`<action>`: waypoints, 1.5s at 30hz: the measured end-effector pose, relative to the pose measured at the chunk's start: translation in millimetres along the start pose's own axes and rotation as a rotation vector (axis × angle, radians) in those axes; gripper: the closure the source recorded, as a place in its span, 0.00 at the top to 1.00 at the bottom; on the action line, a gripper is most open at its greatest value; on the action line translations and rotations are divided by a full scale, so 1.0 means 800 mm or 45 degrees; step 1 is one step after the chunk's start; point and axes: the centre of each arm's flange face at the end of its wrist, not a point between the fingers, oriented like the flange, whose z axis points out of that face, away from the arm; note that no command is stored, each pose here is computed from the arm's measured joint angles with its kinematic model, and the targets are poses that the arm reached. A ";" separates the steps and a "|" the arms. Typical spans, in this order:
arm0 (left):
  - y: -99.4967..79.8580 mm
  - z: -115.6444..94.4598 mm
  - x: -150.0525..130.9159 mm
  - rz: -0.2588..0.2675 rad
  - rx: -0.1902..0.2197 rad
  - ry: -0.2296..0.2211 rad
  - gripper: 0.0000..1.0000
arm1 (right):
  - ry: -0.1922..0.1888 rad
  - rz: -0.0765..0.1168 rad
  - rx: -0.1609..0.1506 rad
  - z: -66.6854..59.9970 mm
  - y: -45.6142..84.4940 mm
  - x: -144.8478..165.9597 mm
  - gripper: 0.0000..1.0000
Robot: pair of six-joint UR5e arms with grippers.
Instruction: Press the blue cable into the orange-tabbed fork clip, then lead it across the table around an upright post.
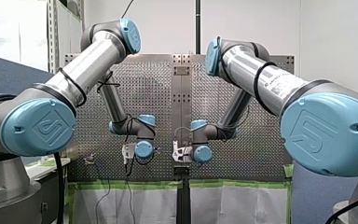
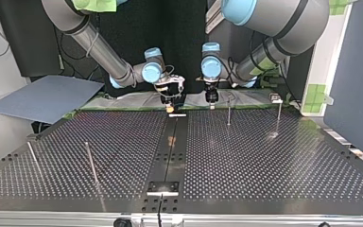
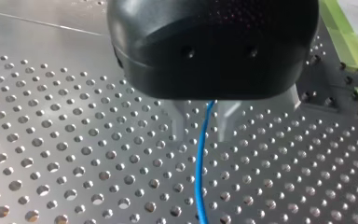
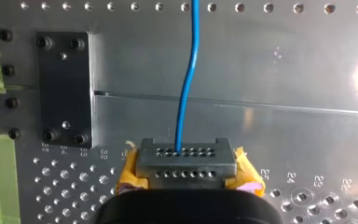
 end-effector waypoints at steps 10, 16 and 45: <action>0.003 0.002 -0.003 0.065 -0.039 -0.022 0.00 | 0.002 0.000 -0.001 0.000 0.001 0.000 0.00; -0.002 0.003 -0.005 0.068 -0.015 -0.004 0.00 | -0.014 -0.005 -0.004 -0.001 0.002 0.000 0.00; -0.044 -0.048 -0.145 0.073 -0.033 -0.042 0.00 | 0.050 -0.071 -0.022 -0.032 -0.004 0.179 0.00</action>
